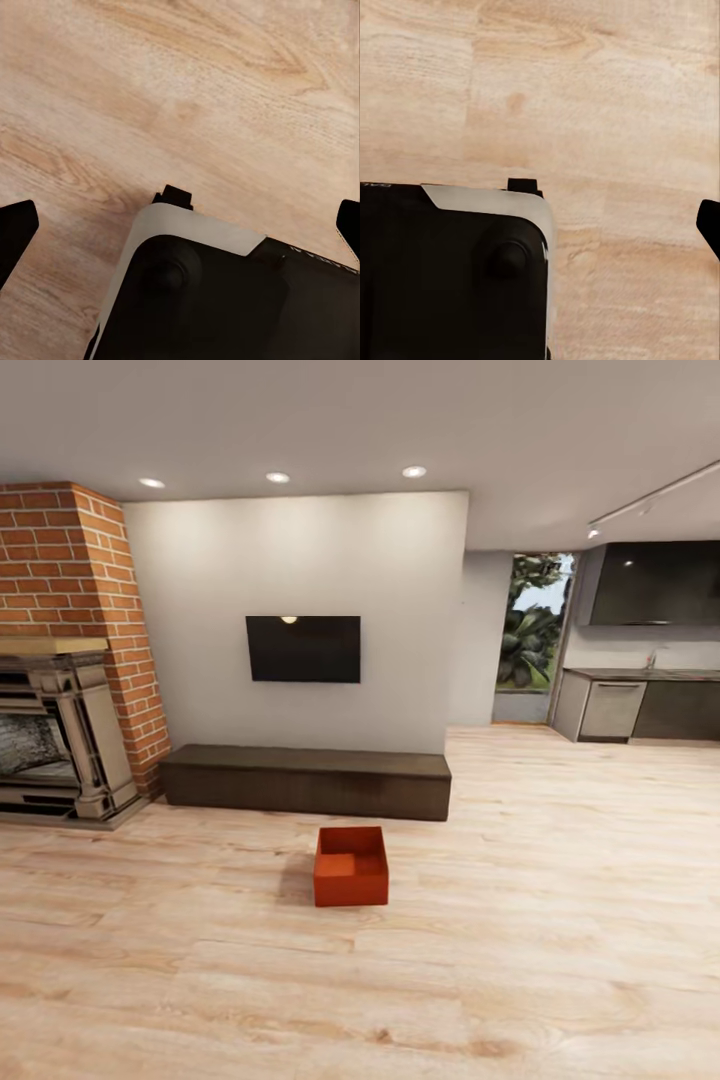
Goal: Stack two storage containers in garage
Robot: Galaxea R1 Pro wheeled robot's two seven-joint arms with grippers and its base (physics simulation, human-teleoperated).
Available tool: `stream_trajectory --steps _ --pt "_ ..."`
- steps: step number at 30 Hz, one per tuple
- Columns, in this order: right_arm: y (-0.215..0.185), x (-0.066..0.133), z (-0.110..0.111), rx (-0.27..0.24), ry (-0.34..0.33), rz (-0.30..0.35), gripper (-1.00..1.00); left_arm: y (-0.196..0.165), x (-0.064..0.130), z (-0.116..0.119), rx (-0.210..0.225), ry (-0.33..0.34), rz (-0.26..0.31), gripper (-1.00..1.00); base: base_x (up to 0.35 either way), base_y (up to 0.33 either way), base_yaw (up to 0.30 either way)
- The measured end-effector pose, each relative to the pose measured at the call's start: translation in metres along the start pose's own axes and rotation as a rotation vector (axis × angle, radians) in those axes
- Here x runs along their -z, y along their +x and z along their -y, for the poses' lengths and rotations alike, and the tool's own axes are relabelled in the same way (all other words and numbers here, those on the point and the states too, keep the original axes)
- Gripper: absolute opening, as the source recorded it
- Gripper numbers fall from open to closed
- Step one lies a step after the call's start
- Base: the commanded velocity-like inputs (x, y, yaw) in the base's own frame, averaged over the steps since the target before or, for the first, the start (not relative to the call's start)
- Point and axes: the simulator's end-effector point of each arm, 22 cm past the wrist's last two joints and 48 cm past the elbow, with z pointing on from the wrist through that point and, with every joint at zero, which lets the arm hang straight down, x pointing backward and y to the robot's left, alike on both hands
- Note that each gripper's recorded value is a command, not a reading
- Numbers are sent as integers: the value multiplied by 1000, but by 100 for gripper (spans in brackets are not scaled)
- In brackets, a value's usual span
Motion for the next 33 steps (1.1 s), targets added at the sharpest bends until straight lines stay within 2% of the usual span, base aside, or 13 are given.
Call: stream_trajectory --steps 11,33 --pt "0 0 -1 3 -4 1 100 0 0 -1 -2 -1 -1 100 322 80 0" --pt "0 0 -1 2 -3 2 100 2 0 0 -8 0 -8 100 323 3 0"
